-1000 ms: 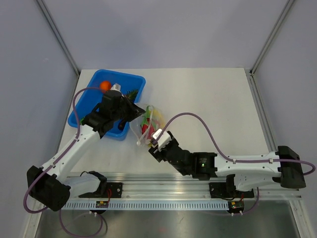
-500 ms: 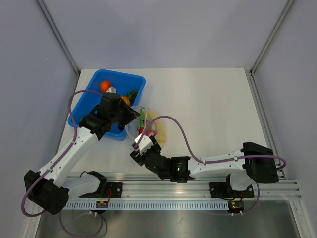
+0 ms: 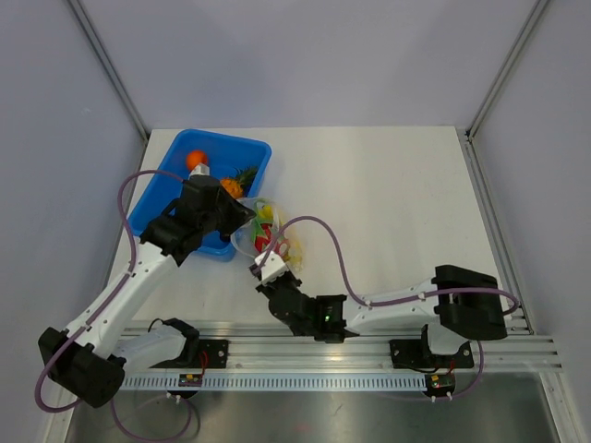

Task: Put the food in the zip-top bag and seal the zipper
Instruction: Zip the zipper food storage bag at the center of the board.

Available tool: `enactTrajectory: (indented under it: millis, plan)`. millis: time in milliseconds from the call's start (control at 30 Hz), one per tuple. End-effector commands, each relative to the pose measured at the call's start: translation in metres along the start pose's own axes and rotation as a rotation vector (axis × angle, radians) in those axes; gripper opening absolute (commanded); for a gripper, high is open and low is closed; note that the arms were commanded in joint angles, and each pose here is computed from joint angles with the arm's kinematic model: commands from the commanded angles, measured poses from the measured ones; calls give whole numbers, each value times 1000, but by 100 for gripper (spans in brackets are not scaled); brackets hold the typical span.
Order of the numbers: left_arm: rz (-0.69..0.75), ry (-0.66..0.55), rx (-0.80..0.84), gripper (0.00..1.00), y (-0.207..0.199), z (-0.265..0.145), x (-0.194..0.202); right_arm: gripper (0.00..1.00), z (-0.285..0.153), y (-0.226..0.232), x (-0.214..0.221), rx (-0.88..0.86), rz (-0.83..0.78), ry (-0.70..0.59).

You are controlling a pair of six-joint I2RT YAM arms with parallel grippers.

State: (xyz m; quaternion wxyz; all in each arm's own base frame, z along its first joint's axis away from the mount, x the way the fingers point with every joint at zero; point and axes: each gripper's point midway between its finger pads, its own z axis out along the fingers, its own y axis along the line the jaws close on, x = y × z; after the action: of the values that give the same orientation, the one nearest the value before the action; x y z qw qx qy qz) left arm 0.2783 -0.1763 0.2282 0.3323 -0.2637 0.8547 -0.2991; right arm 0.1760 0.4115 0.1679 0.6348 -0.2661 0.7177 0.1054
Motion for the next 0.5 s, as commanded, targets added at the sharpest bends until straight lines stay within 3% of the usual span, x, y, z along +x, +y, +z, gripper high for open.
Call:
enactTrajectory:
  millis: [0, 33, 67, 100, 200, 333, 467]
  plan:
    - [-9, -111, 143, 0, -39, -26, -28, 0, -7, -40, -36, 45, 191, -76]
    - [-4, -108, 153, 0, -40, -28, -27, 0, -8, -47, -40, 38, 216, -76]
    - [11, -104, 161, 7, -42, -28, -26, 0, -15, -55, -53, -11, 253, -88]
    - [20, -101, 173, 33, -44, -29, -26, 0, -16, -62, -52, -28, 280, -83]
    - [82, -104, 215, 92, -50, -30, -26, 0, -21, -89, -71, -114, 336, -91]
    - [292, -93, 298, 98, -62, -40, -22, 0, -30, -112, -84, -198, 300, -62]
    - [592, -137, 397, 81, -69, -52, -21, 0, -35, -122, -79, -239, 271, -7]
